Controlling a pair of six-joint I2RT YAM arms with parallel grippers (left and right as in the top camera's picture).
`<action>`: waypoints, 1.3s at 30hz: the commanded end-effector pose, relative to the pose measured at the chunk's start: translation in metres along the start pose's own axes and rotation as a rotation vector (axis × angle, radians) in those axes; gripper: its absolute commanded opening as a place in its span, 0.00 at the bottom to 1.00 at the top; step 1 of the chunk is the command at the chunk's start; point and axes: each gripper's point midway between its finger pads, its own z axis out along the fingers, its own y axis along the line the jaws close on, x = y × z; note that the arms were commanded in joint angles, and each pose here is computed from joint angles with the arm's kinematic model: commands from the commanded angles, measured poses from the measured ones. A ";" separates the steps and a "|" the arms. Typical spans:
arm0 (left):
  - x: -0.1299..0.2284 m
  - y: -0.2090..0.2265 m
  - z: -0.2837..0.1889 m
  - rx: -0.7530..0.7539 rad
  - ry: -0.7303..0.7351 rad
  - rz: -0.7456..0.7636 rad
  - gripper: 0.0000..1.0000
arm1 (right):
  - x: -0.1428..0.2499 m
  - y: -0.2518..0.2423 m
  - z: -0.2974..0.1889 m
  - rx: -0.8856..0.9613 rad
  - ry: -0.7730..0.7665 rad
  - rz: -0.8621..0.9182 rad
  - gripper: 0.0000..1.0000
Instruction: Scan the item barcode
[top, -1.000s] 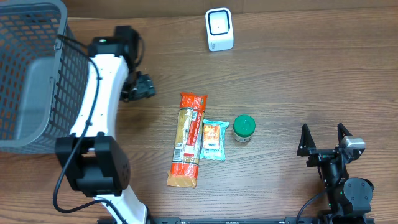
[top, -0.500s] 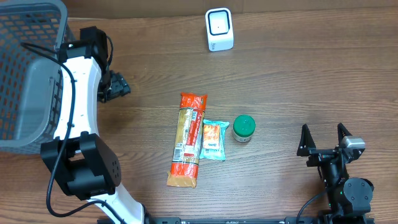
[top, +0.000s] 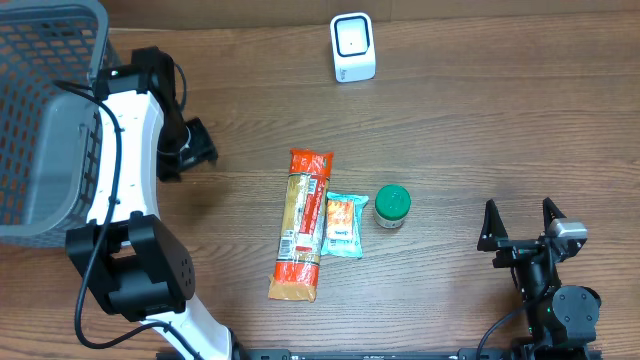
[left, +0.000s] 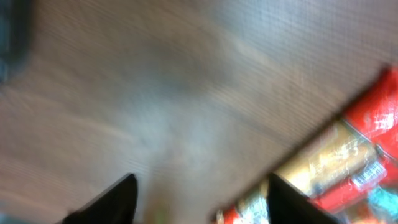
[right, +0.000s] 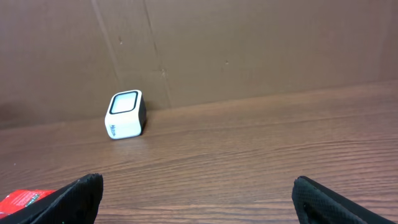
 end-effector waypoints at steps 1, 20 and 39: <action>0.024 -0.013 -0.008 0.073 0.034 0.087 0.37 | 0.002 -0.001 0.000 0.000 -0.003 0.003 1.00; 0.050 0.032 0.007 0.285 -0.268 0.090 0.68 | 0.002 -0.001 0.000 0.000 -0.003 0.003 1.00; 0.050 0.016 0.019 0.411 -0.226 0.272 1.00 | 0.002 -0.001 0.000 0.000 -0.003 0.003 1.00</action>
